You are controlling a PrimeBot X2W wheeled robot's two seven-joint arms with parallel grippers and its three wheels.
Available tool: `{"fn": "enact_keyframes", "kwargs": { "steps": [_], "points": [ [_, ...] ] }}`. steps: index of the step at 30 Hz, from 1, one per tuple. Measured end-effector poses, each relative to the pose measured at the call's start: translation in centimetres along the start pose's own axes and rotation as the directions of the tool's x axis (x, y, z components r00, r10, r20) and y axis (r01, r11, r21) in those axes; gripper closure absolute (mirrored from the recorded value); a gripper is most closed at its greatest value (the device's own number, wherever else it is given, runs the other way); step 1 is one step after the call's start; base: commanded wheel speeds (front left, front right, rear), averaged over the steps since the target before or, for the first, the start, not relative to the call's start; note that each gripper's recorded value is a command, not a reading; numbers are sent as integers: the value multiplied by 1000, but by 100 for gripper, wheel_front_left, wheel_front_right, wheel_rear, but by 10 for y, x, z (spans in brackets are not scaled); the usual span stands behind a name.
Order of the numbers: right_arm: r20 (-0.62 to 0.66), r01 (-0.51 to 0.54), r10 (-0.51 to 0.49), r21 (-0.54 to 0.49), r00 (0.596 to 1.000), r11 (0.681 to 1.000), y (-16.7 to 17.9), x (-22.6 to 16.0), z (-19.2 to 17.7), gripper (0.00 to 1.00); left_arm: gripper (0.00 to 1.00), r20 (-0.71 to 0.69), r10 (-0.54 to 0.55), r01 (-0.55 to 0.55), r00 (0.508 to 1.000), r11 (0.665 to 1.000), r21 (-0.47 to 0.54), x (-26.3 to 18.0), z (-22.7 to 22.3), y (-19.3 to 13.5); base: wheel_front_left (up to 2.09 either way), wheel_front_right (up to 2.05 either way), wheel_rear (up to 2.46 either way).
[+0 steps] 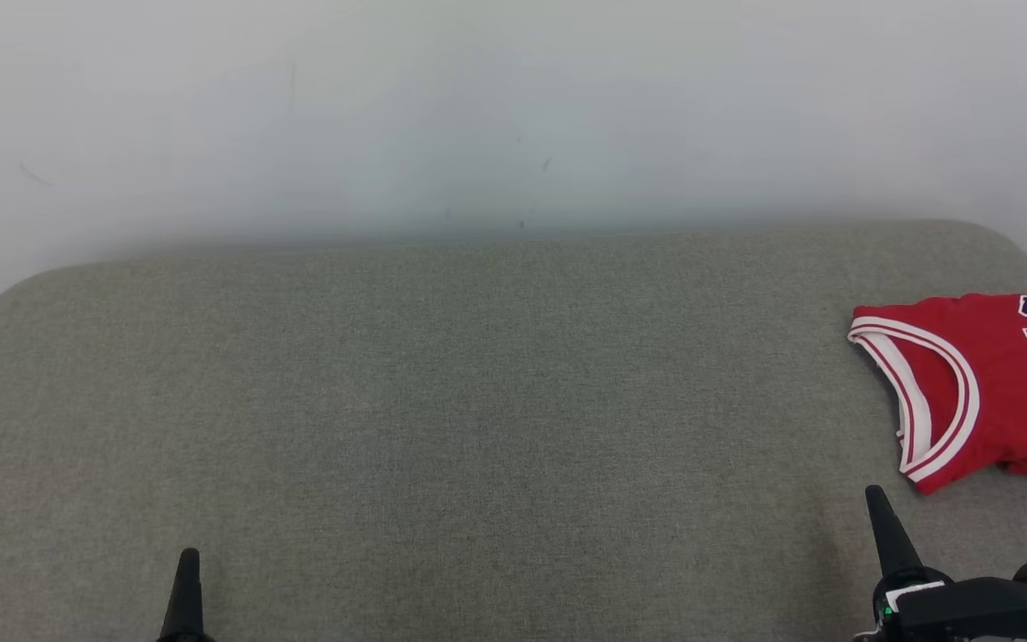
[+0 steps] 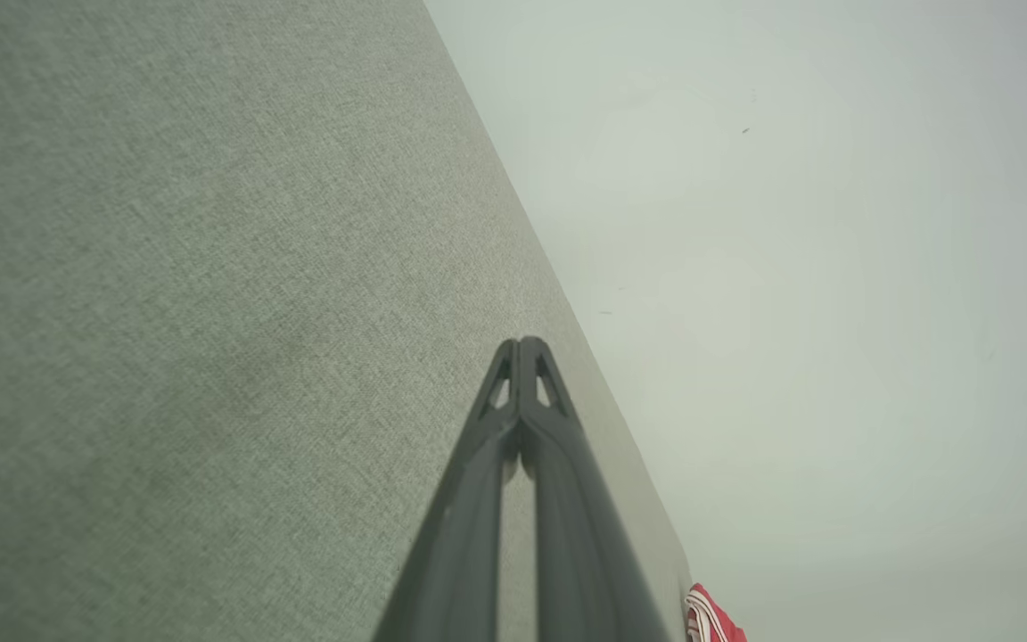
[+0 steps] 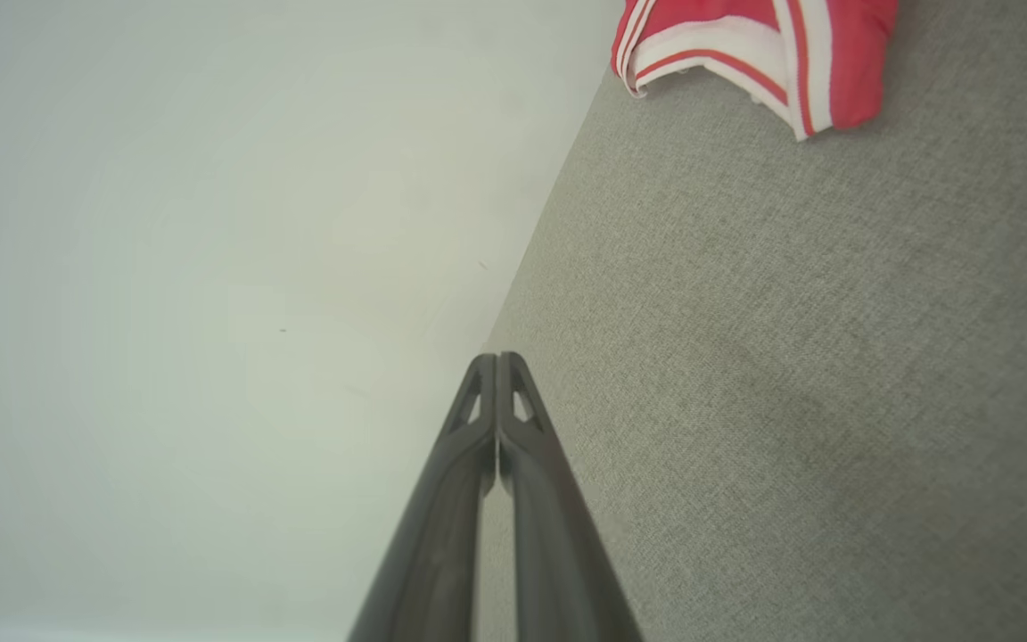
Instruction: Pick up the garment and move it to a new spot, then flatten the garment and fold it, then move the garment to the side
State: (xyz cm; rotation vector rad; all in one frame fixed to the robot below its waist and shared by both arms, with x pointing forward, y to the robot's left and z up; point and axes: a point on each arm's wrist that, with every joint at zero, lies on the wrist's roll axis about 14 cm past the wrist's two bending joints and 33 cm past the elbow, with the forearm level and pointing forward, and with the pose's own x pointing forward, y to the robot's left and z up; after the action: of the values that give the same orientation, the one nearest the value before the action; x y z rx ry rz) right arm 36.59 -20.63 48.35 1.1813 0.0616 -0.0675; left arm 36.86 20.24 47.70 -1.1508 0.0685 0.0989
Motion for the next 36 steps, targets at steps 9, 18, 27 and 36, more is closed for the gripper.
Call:
{"fn": "enact_keyframes", "kwargs": {
  "steps": [9, 18, 27, 36],
  "points": [
    [2, -13, 13, 79, 1000, 997, 5, 4, 1, 100, 100, -3, -14, 14, 1000, 996, -84, 3, 1, -5, 0, 0, 0],
    [5, -28, 27, 152, 1000, 988, 9, 8, 2, 100, 100, -6, -35, 33, 999, 985, -168, 6, 2, -10, 0, 0, 0],
    [6, -42, 41, 218, 999, 975, 13, 11, 2, 100, 100, -7, -51, 48, 999, 970, -238, 9, 3, -14, 0, 0, 0],
    [8, -54, 54, 281, 999, 958, 17, 14, 2, 100, 100, -7, -71, 65, 997, 951, -303, 12, 5, -20, 0, 0, 0]
  ]
}}
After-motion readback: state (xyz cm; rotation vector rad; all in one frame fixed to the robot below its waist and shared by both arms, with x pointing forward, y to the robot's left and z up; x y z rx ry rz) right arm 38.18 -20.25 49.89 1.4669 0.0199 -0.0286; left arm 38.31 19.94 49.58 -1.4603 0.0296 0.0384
